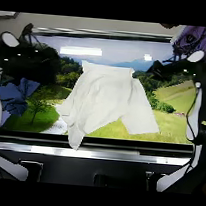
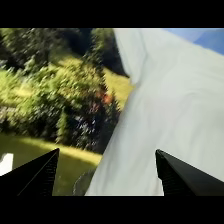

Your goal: Fold the clothes and pants, and hang the long-sleeved shirts on hangers.

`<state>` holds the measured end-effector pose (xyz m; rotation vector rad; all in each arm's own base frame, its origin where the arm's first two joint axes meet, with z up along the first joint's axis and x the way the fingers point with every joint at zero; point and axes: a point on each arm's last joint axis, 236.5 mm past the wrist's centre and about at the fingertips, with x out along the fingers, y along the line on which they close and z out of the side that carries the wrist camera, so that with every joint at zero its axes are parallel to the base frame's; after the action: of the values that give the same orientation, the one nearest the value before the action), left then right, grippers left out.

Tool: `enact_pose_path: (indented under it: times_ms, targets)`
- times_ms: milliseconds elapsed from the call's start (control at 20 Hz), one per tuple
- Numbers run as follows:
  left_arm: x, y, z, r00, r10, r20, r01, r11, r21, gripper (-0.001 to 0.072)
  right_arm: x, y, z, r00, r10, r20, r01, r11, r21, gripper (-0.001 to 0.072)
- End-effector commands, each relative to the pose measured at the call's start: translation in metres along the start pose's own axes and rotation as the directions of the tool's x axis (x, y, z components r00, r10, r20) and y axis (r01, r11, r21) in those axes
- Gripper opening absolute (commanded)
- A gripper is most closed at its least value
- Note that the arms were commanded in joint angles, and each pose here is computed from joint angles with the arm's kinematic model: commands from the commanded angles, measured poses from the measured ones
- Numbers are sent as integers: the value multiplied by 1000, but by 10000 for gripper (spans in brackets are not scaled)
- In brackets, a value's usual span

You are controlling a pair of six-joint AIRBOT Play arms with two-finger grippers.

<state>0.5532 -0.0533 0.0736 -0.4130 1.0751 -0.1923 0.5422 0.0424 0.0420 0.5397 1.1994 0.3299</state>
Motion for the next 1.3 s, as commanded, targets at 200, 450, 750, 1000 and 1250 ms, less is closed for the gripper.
enact_pose_path:
  times_ms: [200, 450, 750, 1000, 1250]
  targets:
    - [-59, 60, -151, 966, 96, -240, -139, 976, -168, 713, -12, -92, -78, 978, 20, -206, 5, 993, 122, 490]
    - [-61, 66, -230, 944, 95, -316, -173, 959, -227, 712, 26, -118, -107, 967, 29, -253, 16, 985, 175, 489]
    - [-55, 67, -236, 938, 84, -337, -172, 955, -240, 713, 53, -110, -108, 957, 153, -246, -93, 966, 242, 478]
    - [-58, 61, -252, 918, 43, -395, -183, 928, -324, 713, 66, -98, -109, 950, 188, -249, -124, 960, 252, 437]
    - [-39, 50, -343, 856, -93, -509, -155, 893, -423, 714, 84, -73, -121, 932, 194, -305, -139, 971, 193, 36]
